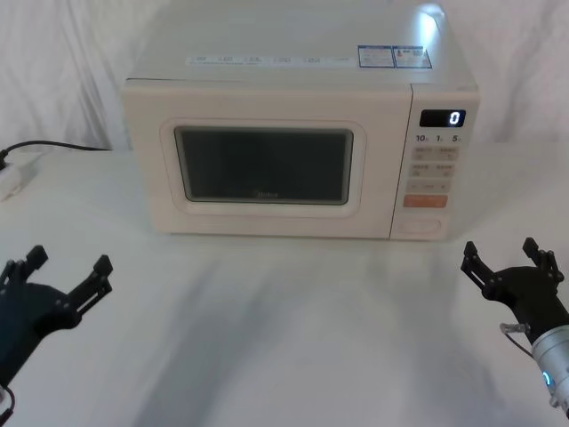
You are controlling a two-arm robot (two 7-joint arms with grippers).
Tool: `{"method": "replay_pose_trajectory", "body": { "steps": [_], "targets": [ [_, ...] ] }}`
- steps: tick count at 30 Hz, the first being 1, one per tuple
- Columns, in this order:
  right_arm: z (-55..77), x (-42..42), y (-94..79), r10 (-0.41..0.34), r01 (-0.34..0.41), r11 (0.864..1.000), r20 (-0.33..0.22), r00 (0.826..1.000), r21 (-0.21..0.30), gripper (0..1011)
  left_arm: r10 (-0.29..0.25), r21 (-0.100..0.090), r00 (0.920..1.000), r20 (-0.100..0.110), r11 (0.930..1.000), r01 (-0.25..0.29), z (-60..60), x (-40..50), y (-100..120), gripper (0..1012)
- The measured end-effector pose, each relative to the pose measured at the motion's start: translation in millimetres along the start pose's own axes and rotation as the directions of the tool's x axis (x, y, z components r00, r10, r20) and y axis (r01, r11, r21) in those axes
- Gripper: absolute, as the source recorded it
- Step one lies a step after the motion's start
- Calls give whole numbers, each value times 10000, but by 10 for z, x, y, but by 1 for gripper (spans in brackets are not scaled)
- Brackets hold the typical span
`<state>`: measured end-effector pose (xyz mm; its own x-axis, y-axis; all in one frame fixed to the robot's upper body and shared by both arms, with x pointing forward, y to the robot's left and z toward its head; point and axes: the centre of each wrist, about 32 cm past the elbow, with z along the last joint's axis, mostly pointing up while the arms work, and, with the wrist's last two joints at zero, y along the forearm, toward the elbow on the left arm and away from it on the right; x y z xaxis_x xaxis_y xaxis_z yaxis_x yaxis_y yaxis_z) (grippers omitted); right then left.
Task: Press the button to open the microwave door with one hand; close the microwave door with the other hand.
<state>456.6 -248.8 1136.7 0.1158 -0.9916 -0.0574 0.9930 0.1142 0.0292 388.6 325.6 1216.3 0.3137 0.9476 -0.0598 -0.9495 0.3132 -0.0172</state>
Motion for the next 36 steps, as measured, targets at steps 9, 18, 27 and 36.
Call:
{"method": "replay_pose_trajectory", "body": {
  "steps": [9, 18, 27, 36],
  "targets": [
    [0, 0, 0, 1, -1, 10000, 0, 10000, 0, 1002, 292, 209, 9996, -29, 9994, -292, -211, -16, -84, 1001],
    [0, 0, 0, 0, 0, 10000, 0, 10000, -1, 1002, 576, 422, 9983, 44, 9974, -577, -361, -37, -167, 1001],
    [0, 0, 0, 1, -1, 10000, 0, 10000, 0, 1002, 658, 450, 9978, 75, 9968, -661, -385, -37, -175, 1001],
    [0, 0, 0, 1, -1, 10000, -1, 10000, 0, 1002, 620, 436, 9981, 65, 9971, -622, -375, -38, -173, 1001]
  ]
}}
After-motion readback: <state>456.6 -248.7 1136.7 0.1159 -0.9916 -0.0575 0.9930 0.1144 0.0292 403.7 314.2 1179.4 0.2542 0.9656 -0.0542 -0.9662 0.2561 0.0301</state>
